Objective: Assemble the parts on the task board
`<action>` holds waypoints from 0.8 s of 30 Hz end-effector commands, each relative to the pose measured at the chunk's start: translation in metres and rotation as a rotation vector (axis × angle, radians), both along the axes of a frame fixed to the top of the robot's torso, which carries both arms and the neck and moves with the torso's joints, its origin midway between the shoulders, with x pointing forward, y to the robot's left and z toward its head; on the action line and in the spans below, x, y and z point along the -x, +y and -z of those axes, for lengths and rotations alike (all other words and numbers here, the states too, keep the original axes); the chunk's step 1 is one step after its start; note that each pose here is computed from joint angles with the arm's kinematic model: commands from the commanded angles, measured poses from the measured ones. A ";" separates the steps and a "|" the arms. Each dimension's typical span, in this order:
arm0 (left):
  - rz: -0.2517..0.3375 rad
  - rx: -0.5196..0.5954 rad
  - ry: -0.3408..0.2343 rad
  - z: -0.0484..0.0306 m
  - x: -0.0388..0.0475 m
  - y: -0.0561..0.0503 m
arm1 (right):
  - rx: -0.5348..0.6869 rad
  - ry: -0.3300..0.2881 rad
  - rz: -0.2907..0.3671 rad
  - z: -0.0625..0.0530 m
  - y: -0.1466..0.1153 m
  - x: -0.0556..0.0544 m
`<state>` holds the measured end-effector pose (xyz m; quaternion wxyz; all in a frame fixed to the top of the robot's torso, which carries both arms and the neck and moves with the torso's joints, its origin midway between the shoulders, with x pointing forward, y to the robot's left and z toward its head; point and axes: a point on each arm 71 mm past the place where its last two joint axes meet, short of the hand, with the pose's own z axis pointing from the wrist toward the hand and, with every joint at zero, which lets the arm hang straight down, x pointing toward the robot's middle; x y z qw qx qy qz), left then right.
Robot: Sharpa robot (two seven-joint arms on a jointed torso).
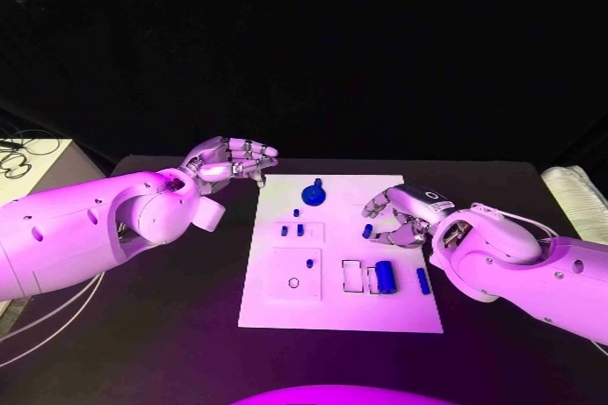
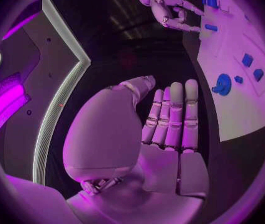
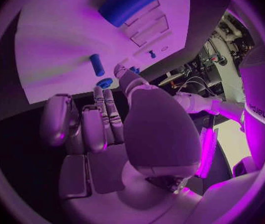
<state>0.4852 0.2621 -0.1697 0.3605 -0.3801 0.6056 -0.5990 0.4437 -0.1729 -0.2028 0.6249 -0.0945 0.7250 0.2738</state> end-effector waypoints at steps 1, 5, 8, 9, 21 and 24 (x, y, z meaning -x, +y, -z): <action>0.019 0.016 -0.001 -0.0008 0.0007 -0.002 | 0.097 0.035 -0.039 0.006 0.001 -0.002; 0.018 0.015 0.000 -0.0007 0.0007 -0.002 | 0.120 0.029 -0.027 0.008 0.000 -0.006; 0.018 0.015 0.000 -0.0007 0.0007 -0.002 | 0.130 0.017 -0.020 0.009 0.001 -0.009; 0.019 0.015 0.000 -0.0006 0.0007 -0.002 | 0.135 0.015 -0.019 0.010 0.002 -0.011; 0.015 0.013 0.003 -0.0005 0.0009 -0.001 | 0.134 0.022 -0.023 0.018 0.010 -0.014; 0.016 0.013 0.004 -0.0005 0.0010 -0.001 | 0.134 0.024 -0.024 0.019 0.011 -0.014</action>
